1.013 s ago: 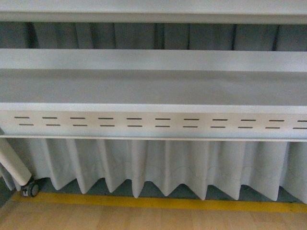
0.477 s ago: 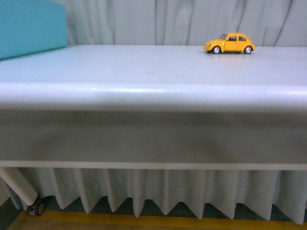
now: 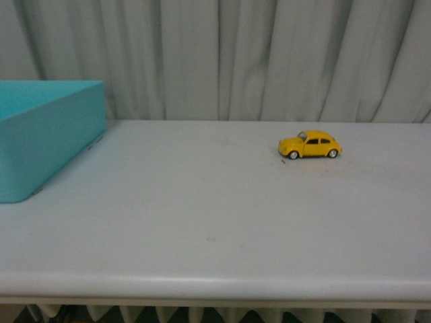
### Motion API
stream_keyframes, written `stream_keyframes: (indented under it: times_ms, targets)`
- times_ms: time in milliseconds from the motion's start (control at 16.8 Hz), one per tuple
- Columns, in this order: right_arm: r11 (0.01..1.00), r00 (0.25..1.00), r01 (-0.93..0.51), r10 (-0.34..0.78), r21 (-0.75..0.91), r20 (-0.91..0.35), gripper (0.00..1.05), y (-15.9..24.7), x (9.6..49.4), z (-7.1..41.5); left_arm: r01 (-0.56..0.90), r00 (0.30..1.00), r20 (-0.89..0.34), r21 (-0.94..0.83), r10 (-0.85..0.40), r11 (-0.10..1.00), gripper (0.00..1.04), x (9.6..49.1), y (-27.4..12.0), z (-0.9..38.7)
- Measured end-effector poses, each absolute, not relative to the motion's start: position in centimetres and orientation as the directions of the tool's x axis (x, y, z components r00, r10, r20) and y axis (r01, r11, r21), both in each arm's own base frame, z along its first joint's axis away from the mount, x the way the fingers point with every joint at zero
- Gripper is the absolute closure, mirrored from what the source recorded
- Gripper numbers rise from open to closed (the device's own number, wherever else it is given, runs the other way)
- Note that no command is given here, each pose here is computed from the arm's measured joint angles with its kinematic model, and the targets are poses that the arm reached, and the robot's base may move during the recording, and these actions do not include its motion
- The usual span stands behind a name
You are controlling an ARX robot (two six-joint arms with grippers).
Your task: Wind up and store yellow beetle toy
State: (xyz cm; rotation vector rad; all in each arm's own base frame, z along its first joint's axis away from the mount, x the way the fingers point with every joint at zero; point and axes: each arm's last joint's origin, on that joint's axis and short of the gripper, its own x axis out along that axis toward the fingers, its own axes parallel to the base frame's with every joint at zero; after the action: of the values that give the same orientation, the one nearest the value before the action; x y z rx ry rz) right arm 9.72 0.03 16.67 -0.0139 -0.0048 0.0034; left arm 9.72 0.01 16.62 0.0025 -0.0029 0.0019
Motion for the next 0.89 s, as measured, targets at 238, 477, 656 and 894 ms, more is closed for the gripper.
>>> stream_keyframes:
  times_ms: [238,477,656,894]
  targets:
    - [1.0,1.0,-0.003,0.003,-0.01,0.003,0.07,0.03,9.73,16.65,-0.001,1.0,0.003,0.002,0.001,1.0,0.07,9.72,0.01,16.62]
    - [1.0,1.0,-0.003,0.003,-0.01,0.003,0.07,0.03,9.73,16.65,-0.001,1.0,0.005,0.002,0.001,1.0,0.07,9.72,0.01,16.64]
    - [1.0,1.0,-0.003,0.003,-0.01,0.007,0.07,0.03,9.73,16.7,-0.002,1.0,0.007,0.003,0.002,1.0,0.07,9.72,0.01,16.66]
    - [1.0,1.0,-0.003,0.003,-0.01,0.004,0.07,0.03,9.73,16.66,-0.001,1.0,0.005,0.003,0.001,1.0,0.07,9.72,0.01,16.64]
